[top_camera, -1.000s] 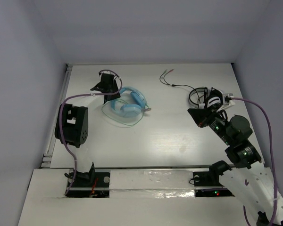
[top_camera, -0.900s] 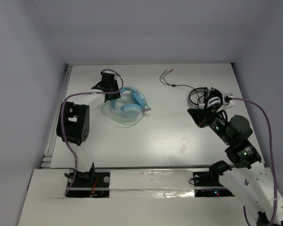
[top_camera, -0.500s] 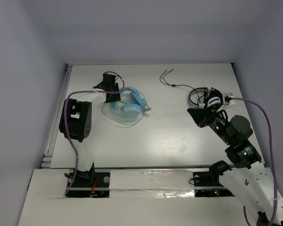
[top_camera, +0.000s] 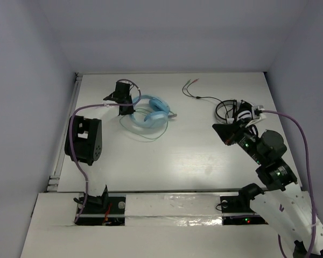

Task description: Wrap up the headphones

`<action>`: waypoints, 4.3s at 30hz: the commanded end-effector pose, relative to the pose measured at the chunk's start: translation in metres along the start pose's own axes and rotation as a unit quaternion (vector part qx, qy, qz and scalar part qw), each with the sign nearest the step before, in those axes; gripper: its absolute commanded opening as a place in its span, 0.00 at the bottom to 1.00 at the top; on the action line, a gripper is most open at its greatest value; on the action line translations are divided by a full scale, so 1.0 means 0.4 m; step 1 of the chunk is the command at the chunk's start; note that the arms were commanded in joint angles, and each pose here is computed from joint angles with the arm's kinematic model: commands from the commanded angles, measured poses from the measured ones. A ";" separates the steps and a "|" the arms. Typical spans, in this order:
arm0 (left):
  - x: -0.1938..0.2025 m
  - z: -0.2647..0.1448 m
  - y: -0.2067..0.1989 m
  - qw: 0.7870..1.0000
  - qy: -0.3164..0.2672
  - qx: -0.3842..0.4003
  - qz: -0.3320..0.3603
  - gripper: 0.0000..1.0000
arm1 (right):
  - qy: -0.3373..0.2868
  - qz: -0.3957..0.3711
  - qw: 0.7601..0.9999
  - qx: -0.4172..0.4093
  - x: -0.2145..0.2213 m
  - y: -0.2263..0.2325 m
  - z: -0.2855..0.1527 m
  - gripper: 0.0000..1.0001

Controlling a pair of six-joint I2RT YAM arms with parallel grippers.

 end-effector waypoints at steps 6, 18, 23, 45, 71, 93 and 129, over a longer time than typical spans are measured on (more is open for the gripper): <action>-0.225 -0.326 -0.007 0.983 -0.184 0.028 -0.009 0.00 | 0.017 -0.008 0.999 -0.042 -0.002 0.033 0.027 0.16; -0.383 -0.738 -0.081 0.934 -0.345 0.095 0.006 0.00 | 0.043 -0.008 0.997 -0.057 0.002 0.031 0.111 0.40; -0.429 -0.934 -0.102 0.903 -0.407 0.134 -0.002 0.00 | 0.051 -0.020 0.997 -0.046 0.007 0.012 0.137 0.00; -0.349 -0.828 -0.163 0.917 -0.355 0.182 -0.031 0.00 | 0.090 -0.015 0.994 -0.053 0.078 -0.046 0.169 0.57; -0.384 -0.958 -0.152 0.892 -0.400 0.206 -0.037 0.00 | 0.138 -0.027 0.989 -0.046 0.158 -0.133 0.311 0.71; -0.410 -1.102 -0.148 0.864 -0.439 0.245 -0.025 0.00 | 0.187 -0.047 0.974 -0.117 0.224 -0.085 0.355 0.51; -0.471 -1.205 -0.151 0.844 -0.465 0.264 -0.023 0.00 | 0.174 -0.082 0.976 -0.104 0.216 -0.087 0.303 0.70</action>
Point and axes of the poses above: each gripper's point midway between its finger pads, its own z axis out along the fingers, its own y axis along the line the jaws close on, x = y × z, the point moved 4 cm from there along -z, back along the fingers, and after that the axes turned 15 degrees about z, right-handed, at the moved point
